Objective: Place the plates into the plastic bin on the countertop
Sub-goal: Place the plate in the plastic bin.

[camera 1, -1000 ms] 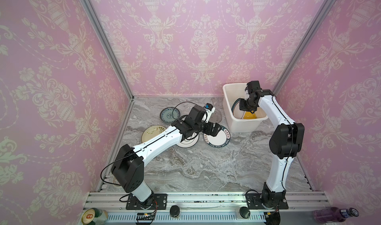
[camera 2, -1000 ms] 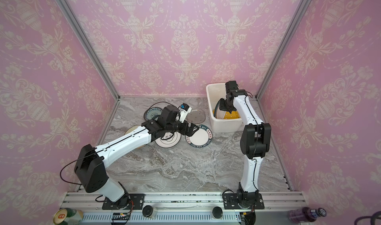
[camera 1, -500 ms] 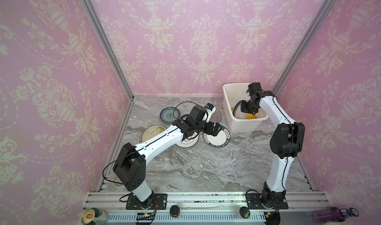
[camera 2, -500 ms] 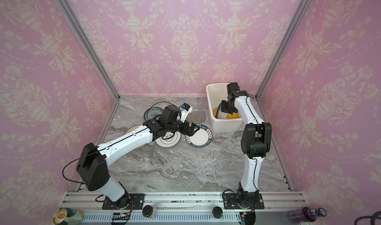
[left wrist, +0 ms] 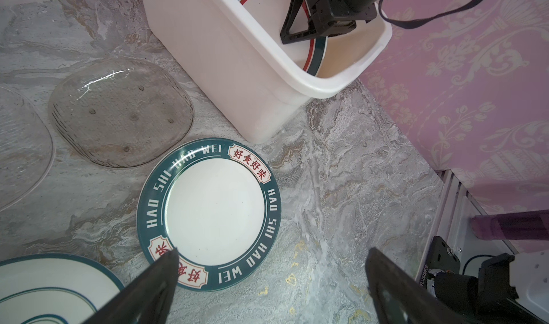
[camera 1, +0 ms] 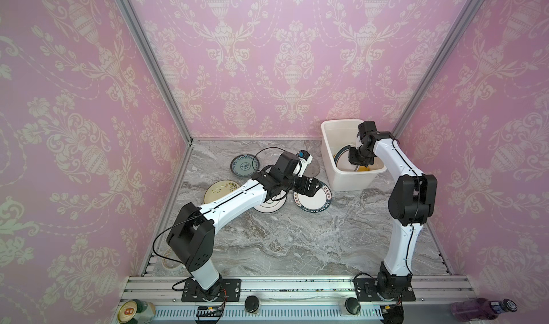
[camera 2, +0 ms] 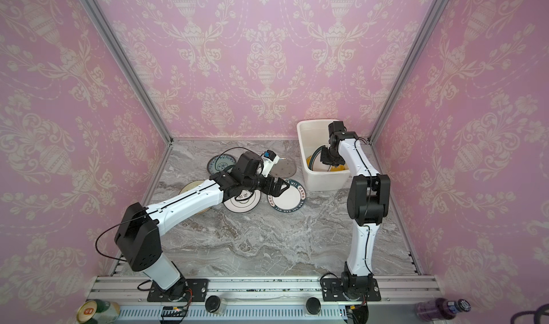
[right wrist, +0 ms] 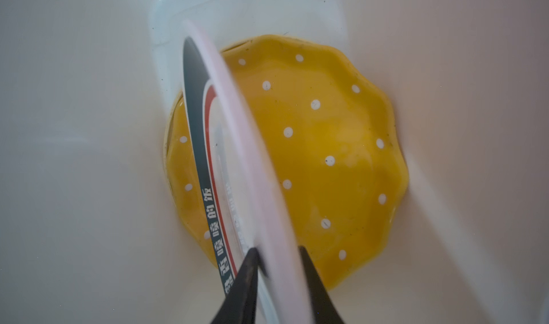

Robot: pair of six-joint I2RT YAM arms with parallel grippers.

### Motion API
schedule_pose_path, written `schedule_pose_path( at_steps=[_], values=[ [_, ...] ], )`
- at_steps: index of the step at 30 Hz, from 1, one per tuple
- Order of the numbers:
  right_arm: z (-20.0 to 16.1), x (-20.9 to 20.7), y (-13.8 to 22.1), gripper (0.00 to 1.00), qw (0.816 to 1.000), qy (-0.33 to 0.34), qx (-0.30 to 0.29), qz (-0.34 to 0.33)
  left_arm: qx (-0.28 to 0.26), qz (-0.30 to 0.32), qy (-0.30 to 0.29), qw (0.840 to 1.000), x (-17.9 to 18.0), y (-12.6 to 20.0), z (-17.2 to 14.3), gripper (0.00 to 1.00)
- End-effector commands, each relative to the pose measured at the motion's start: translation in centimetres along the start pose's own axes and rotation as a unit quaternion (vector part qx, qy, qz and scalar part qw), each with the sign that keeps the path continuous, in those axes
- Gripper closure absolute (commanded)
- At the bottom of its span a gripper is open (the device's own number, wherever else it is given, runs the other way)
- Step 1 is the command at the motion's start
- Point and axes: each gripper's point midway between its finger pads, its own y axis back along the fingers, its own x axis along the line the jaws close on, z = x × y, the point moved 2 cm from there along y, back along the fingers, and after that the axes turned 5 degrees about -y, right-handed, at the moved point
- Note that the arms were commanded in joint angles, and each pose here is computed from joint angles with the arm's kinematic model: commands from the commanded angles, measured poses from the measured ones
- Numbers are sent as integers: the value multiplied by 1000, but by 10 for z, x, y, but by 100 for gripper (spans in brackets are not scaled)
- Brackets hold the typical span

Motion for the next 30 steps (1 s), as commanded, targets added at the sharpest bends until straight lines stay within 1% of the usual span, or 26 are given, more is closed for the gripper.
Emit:
schedule_pose_path(
  at_steps=[1,2,5,13,18,25,30],
  values=[
    [-7,-10,-5,74,999,-6,22,-32,-10,-13,8,1000,-2,-1,9,1],
    [-7,-12,-6,72,999,-6,24,-37,-11,-14,8,1000,-2,-2,9,1],
    [-10,-17,-11,68,998,-6,32,-50,-9,-11,9,1000,0,-3,8,1],
    [-12,-26,-21,65,996,-3,41,-80,-5,-8,10,1000,1,-6,6,1],
    [-16,-36,-28,57,993,7,48,-110,-2,-8,9,1000,2,-9,5,1],
    [-18,-44,-33,54,990,10,51,-127,1,-7,14,1000,5,-15,3,1],
    [-16,-49,-30,43,989,11,46,-141,1,-4,15,1000,8,-17,5,1]
  ],
)
